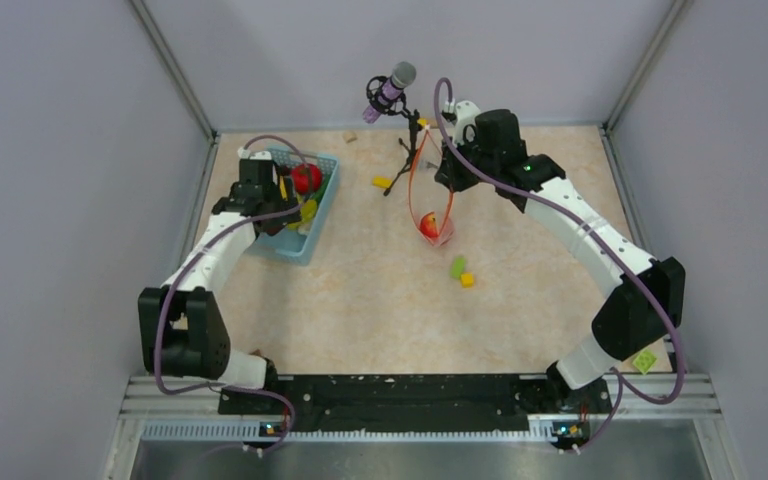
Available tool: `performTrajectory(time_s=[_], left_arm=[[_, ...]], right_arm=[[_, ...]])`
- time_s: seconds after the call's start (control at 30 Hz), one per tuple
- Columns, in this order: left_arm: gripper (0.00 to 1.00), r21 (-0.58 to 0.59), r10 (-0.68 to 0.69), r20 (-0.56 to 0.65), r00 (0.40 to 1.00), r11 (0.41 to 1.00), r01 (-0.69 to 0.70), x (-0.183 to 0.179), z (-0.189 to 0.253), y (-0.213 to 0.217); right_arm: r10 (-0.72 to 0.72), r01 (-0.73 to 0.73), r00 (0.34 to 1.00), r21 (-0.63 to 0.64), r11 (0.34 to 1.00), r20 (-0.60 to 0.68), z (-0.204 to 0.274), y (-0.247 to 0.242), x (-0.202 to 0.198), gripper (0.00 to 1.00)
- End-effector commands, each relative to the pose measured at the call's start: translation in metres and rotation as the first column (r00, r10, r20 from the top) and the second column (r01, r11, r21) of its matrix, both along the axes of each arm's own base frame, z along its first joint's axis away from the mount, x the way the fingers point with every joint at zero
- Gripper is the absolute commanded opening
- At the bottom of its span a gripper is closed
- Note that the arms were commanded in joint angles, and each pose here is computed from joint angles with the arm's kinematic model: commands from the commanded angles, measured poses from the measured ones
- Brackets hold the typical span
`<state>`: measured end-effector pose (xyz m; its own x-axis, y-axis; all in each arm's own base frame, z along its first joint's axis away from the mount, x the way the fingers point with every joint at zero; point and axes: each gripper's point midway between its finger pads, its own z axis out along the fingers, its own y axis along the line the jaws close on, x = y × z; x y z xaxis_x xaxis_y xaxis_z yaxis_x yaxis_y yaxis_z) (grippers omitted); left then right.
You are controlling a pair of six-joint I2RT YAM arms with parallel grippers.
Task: Place the food in the zip-top bag and seal the zipper
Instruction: Pick up the fake fruit from the bin, then place the fake fruit in the zipper food storage bag.
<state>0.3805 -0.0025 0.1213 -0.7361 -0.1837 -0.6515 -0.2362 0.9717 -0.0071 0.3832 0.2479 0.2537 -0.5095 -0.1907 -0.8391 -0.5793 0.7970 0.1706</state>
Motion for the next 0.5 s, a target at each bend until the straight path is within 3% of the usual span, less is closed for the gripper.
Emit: performTrajectory(time_s=[0.0,0.13,0.2,0.23,0.3,0.37,0.43,0.47], left_arm=[[0.03,-0.063,-0.028,0.183,0.983,0.997,0.04,0.001,0.046,-0.011],[0.0,-0.139,-0.066,0.311,0.948,0.984,0.114,-0.012,0.084,-0.029],[0.0,-0.216,-0.156,0.423,0.893,0.939,0.267,-0.023,0.114,-0.058],[0.0,-0.251,-0.208,0.494,0.844,0.896,0.367,-0.028,0.131,-0.077],[0.0,-0.305,-0.336,0.615,0.714,0.733,0.608,-0.053,0.162,-0.124],[0.0,-0.301,-0.38,0.712,0.59,0.593,0.746,-0.077,0.19,-0.156],[0.0,-0.268,-0.395,0.771,0.5,0.512,0.816,-0.095,0.21,-0.183],[0.0,-0.244,-0.401,0.783,0.475,0.505,0.828,-0.1,0.217,-0.195]], right_arm=[[-0.005,0.001,0.996,0.051,0.999,0.086,0.032,-0.002,-0.002,0.0],[-0.001,-0.004,0.997,0.057,0.998,0.082,0.032,-0.001,-0.002,0.0],[0.001,-0.006,0.997,0.064,0.998,0.077,0.032,0.001,-0.002,0.0],[0.007,-0.012,0.997,0.068,0.998,0.073,0.031,0.002,-0.002,0.0],[0.021,-0.026,0.997,0.077,0.997,0.069,0.032,0.004,-0.005,0.0],[0.028,-0.033,0.997,0.083,0.996,0.065,0.032,0.006,-0.006,0.0],[0.024,-0.03,0.998,0.093,0.995,0.058,0.033,0.006,-0.007,0.0],[0.027,-0.032,0.998,0.101,0.994,0.056,0.034,0.007,-0.009,0.0]])
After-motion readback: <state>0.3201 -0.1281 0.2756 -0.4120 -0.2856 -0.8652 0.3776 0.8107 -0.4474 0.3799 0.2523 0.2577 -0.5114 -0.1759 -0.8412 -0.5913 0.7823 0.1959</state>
